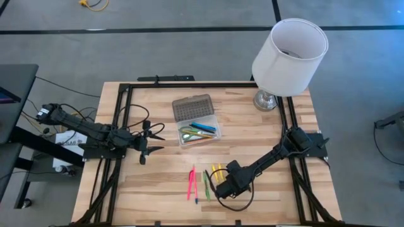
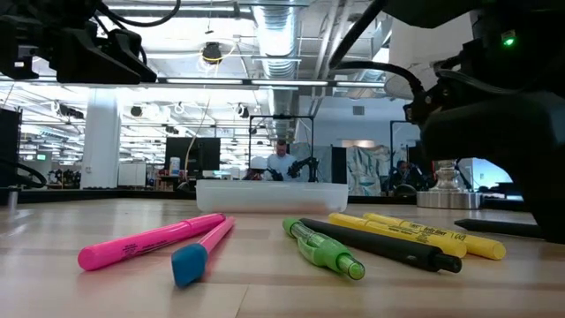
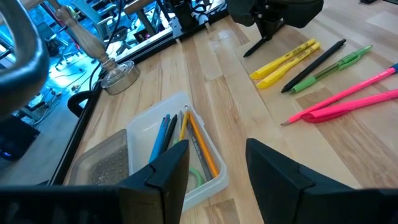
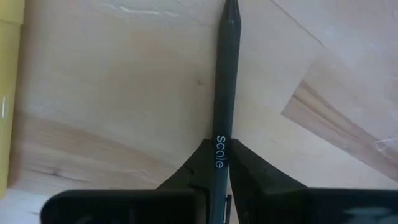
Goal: Pick & place school supplies into a supply box
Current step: Put the right black pen into the transparent supply box
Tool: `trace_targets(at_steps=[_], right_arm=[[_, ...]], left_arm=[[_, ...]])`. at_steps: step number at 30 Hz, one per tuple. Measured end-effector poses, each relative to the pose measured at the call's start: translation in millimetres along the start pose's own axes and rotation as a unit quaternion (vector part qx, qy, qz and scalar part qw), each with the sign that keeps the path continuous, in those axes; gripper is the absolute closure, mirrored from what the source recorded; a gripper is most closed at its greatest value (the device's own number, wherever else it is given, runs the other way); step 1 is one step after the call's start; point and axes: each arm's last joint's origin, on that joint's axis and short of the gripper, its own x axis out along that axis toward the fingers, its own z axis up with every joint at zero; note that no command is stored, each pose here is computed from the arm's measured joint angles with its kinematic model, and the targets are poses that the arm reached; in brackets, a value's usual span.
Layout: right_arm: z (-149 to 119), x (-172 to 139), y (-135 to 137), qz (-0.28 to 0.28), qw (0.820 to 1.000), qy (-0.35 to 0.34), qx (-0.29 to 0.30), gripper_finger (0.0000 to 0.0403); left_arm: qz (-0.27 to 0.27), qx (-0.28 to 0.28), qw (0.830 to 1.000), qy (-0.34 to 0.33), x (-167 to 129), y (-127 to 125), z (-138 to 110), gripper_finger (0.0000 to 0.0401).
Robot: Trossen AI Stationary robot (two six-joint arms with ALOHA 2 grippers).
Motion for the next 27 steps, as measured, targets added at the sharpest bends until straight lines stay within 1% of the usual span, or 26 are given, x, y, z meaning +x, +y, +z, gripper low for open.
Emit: trace_targets(at_steps=[5, 13, 27], right_arm=[[0.2, -0.1, -0.4, -0.002, 1.0, -0.006, -0.002, 0.0383], [0.5, 1.4, -6.0, -0.033, 0.999, -0.014, -0.001, 0.0385], [0.8, 0.1, -11.6, -0.061, 0.998, -0.022, -0.002, 0.0388]], left_arm=[[0.0, -0.002, 1.0, 0.0, 0.0, 0.0, 0.0, 0.0247], [0.0, -0.003, 1.0, 0.0, 0.0, 0.0, 0.0, 0.0247], [0.0, -0.004, 1.0, 0.0, 0.0, 0.1, 0.1, 0.0247]])
